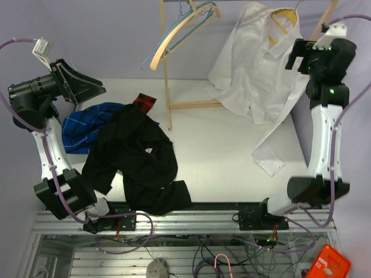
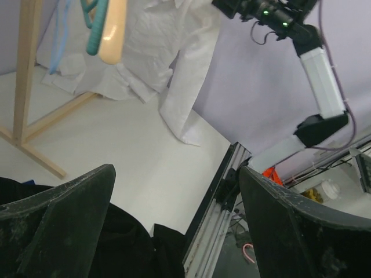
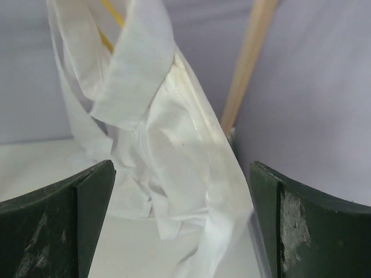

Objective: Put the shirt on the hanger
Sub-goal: Place the hanger at the clothesline, then reset both arms

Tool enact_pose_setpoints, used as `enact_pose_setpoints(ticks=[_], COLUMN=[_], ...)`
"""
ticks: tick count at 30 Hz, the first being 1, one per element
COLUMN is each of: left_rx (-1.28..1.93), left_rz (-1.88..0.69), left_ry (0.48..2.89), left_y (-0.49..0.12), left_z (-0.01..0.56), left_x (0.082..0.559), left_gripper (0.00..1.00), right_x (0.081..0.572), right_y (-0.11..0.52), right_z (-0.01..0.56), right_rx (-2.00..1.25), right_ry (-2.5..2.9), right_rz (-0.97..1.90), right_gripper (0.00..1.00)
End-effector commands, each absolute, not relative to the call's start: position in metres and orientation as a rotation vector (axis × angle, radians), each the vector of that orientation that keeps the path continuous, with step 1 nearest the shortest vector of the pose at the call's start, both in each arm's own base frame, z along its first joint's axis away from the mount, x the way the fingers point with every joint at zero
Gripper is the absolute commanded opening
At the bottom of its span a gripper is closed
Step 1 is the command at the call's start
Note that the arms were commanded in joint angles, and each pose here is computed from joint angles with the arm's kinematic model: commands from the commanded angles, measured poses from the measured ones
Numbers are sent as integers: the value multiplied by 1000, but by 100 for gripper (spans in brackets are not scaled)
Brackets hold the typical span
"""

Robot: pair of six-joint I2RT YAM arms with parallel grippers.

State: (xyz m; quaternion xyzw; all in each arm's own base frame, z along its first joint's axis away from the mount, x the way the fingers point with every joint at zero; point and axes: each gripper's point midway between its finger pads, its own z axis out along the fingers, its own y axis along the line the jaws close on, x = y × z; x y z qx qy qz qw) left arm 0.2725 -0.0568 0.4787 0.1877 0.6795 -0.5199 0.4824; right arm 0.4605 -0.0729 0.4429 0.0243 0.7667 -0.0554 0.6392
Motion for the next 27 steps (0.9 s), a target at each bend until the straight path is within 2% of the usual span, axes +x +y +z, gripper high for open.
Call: enact_pose_setpoints(ticks=[1,6,11,15,19,22,24,27], left_rx=[779,776,734,696,567,400,391,321], left_rz=[-928,-847,-876,-877,-764,-489,-359,-269], left_ry=[1478,1458,1485,1479,1444,1431,1417,1404], left_y=[-74,-65,-65,-67,-46,-3,3,14], left_z=[482,489,485,488,499,506,506,507], left_x=[236,235,232,221,214,206,200,198], left_gripper=[99,99,99,99,99,98,98,99], right_x=[381,308,325,335,348,340,327,313], right_y=[-84,-50,-9,31,81,121,142,154], right_z=[573,597,531,465,368,301,275,266], right_rx=[148,194,162,100,138,231,263,251], right_ry=[1261,1040,1237,1384,1664,1883,1946,1919], right_rz=[-245,-12,276,385,354,279,179,14], right_gripper=[100,100,100,100,100,100,100,100])
